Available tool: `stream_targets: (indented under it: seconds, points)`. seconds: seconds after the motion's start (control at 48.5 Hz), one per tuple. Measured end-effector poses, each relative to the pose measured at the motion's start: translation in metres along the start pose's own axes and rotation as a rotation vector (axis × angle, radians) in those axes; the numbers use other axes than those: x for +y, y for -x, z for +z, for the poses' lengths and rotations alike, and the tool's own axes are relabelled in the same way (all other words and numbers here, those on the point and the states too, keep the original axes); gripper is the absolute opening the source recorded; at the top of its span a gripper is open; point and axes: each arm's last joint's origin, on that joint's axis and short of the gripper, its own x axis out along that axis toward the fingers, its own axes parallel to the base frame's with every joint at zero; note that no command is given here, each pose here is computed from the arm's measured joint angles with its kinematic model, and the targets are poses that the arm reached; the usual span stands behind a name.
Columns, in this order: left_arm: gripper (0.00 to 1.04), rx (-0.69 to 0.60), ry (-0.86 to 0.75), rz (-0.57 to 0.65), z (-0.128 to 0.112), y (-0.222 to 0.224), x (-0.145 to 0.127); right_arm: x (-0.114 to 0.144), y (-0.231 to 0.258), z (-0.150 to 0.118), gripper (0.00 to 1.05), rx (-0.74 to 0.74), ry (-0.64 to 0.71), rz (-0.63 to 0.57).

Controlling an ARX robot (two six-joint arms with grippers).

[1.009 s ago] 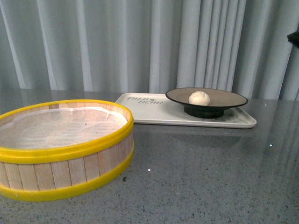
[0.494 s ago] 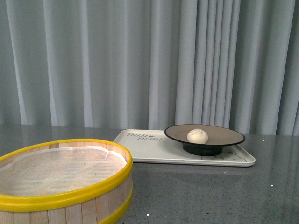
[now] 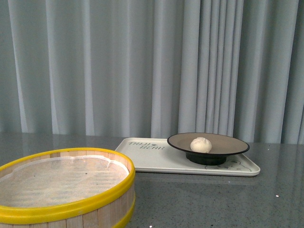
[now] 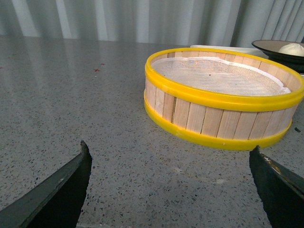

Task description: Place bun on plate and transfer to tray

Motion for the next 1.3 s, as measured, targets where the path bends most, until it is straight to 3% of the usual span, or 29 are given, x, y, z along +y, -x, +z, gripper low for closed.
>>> stream_targets:
  seconds: [0.433,1.298]
  points:
    - [0.98,0.000,0.000,0.000,0.000,0.000,0.000,0.000,0.026,-0.019,0.02,-0.010,-0.001,0.000]
    - [0.98,0.000,0.000,0.000,0.000,0.000,0.000,0.000,0.046,-0.018,0.02,-0.018,-0.001,0.000]
